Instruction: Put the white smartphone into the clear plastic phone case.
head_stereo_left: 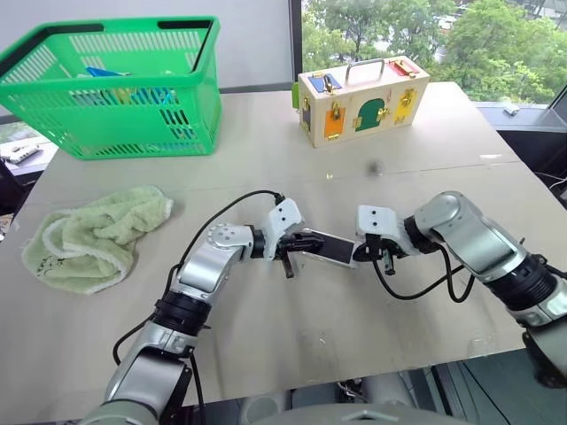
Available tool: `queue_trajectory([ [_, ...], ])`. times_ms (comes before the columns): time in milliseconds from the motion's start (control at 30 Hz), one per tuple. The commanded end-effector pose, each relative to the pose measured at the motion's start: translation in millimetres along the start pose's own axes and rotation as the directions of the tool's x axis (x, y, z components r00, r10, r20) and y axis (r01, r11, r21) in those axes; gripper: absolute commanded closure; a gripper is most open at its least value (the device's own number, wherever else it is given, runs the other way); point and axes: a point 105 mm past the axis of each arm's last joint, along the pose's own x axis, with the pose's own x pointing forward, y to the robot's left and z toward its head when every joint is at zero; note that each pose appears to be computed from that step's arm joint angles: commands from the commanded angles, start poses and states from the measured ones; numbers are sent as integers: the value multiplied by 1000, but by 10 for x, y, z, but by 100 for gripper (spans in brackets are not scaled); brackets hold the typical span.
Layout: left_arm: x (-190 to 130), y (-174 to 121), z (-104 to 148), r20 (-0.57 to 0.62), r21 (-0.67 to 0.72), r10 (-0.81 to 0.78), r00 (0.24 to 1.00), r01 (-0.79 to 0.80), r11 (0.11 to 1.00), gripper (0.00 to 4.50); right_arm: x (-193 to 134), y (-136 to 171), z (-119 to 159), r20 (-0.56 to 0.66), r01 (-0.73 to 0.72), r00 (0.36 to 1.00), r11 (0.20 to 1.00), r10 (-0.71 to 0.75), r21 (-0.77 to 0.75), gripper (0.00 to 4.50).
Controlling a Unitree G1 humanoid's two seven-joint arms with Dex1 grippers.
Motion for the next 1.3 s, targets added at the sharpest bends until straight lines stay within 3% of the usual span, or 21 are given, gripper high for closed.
queue_trajectory([
  [33, -7, -50, -39, -14, -5, -8, 1000, 8, 1000, 441, 413, 415, -571, -173, -190, 961, 969, 216, 158, 450],
  [400, 0, -53, -45, -18, -8, -14, 1000, 14, 1000, 441, 391, 364, -326, -35, -216, 974, 961, 225, 171, 450],
  [767, 12, -36, -43, -13, -12, -5, 1000, 4, 1000, 441, 393, 264, -379, -54, -164, 983, 971, 175, 174, 450],
  [833, -5, -32, -35, 5, -16, 5, 1000, -5, 1000, 441, 377, 178, -274, 27, -109, 994, 982, 106, 153, 450],
  [900, -35, -28, -24, 29, -28, 19, 999, -18, 999, 441, 306, 44, -36, 213, -22, 977, 989, -10, 148, 450],
  [1033, -92, 0, 75, 121, -86, 70, 990, -60, 994, 441, 68, -65, 215, 458, 96, 871, 976, -176, 194, 450],
  [1133, -173, 45, 249, 246, -132, 127, 961, -97, 986, 441, -165, -144, 284, 552, 167, 784, 953, -284, 253, 450],
  [1167, -208, 53, 319, 289, -147, 137, 948, -98, 984, 447, -242, -186, 290, 564, 203, 756, 938, -332, 280, 421],
  [1300, -363, 112, 588, 428, -235, 179, 886, -82, 968, 322, -527, -207, 305, 603, 270, 676, 904, -423, 331, 268],
])
